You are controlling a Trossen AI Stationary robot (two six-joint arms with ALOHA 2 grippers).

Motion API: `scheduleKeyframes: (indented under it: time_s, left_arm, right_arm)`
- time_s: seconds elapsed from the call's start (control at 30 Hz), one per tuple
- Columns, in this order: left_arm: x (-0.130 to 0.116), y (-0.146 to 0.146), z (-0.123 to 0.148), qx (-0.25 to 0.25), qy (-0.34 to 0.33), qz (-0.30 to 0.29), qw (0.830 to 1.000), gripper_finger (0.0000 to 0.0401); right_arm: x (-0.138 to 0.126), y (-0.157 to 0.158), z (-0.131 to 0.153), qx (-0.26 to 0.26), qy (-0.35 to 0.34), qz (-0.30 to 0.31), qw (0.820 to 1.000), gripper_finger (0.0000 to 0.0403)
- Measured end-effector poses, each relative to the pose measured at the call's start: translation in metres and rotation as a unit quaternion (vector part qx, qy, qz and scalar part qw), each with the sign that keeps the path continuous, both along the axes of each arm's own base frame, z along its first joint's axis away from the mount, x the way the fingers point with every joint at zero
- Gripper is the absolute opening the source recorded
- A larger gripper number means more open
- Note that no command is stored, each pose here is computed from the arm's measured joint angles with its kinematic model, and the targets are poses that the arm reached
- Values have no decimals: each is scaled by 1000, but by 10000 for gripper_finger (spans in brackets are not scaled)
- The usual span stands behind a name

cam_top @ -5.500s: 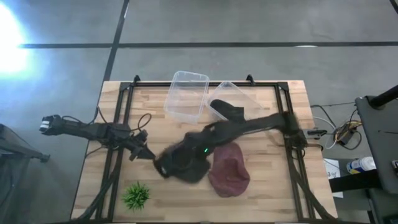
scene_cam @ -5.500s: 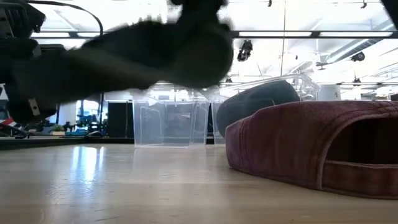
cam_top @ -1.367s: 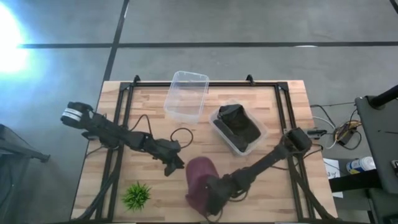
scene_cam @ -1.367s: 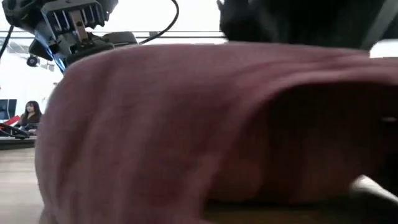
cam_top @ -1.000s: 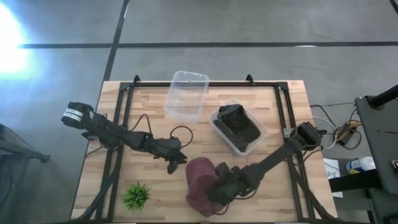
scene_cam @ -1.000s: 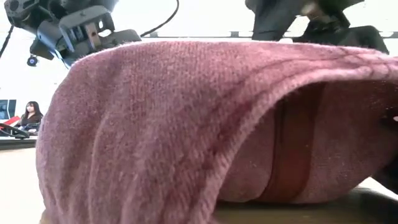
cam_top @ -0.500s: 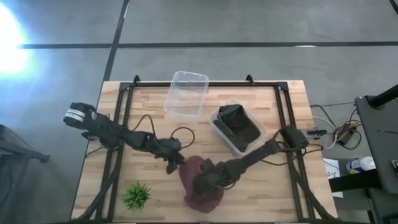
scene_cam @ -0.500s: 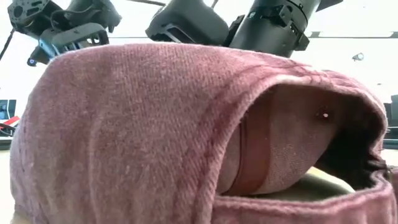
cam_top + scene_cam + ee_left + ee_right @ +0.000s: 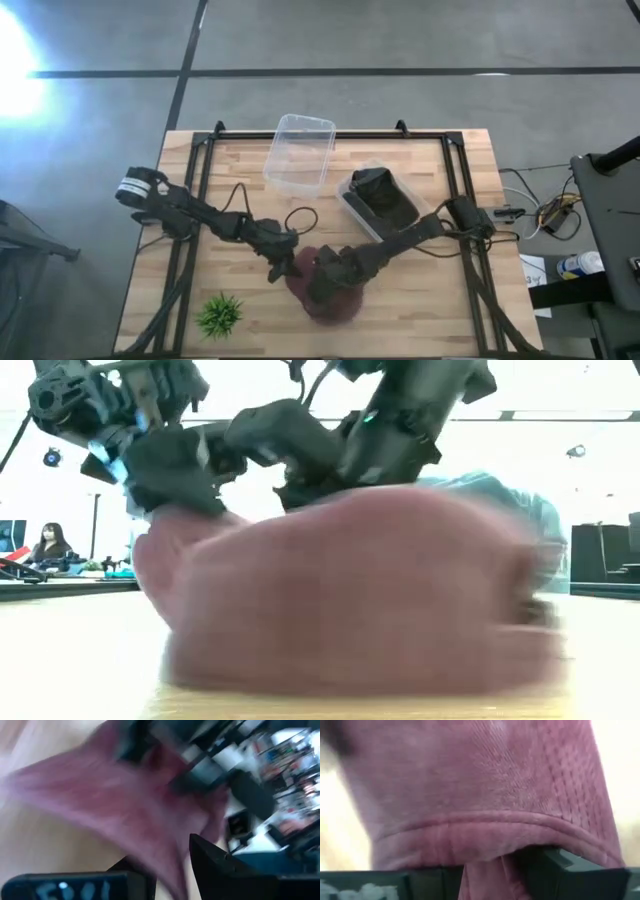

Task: Pick & Place hat
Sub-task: Put the red cap into the left transparent bin

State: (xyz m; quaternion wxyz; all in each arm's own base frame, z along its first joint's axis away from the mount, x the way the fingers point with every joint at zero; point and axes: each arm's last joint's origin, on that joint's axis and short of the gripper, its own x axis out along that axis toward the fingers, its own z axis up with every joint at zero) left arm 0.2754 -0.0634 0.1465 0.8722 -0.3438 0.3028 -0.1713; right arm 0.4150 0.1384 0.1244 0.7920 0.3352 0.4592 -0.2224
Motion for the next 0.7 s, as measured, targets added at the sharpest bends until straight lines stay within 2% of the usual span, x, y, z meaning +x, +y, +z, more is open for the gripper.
scheduleKeyframes:
  time_s: [0.17,0.3,0.37,0.5,0.6,0.7]
  left_arm:
    - [-2,1,16,-26,-25,19,999,92]
    - [-10,4,35,-20,-39,47,998,40]
    - [-18,6,44,-6,-35,62,997,14]
    - [-35,11,76,8,-60,84,995,10]
    - [-51,15,113,12,-123,84,989,8]
    - [-71,20,148,23,-201,111,973,7]
  right_arm:
    - [6,-5,8,-15,-6,22,1000,171]
    - [1,-6,34,-27,-9,48,998,171]
    - [-6,-6,54,-36,-14,68,997,171]
    - [-26,-10,104,-65,-41,101,992,171]
    - [-48,-18,154,-75,-92,98,988,171]
    - [-75,-23,199,-118,-151,75,979,171]
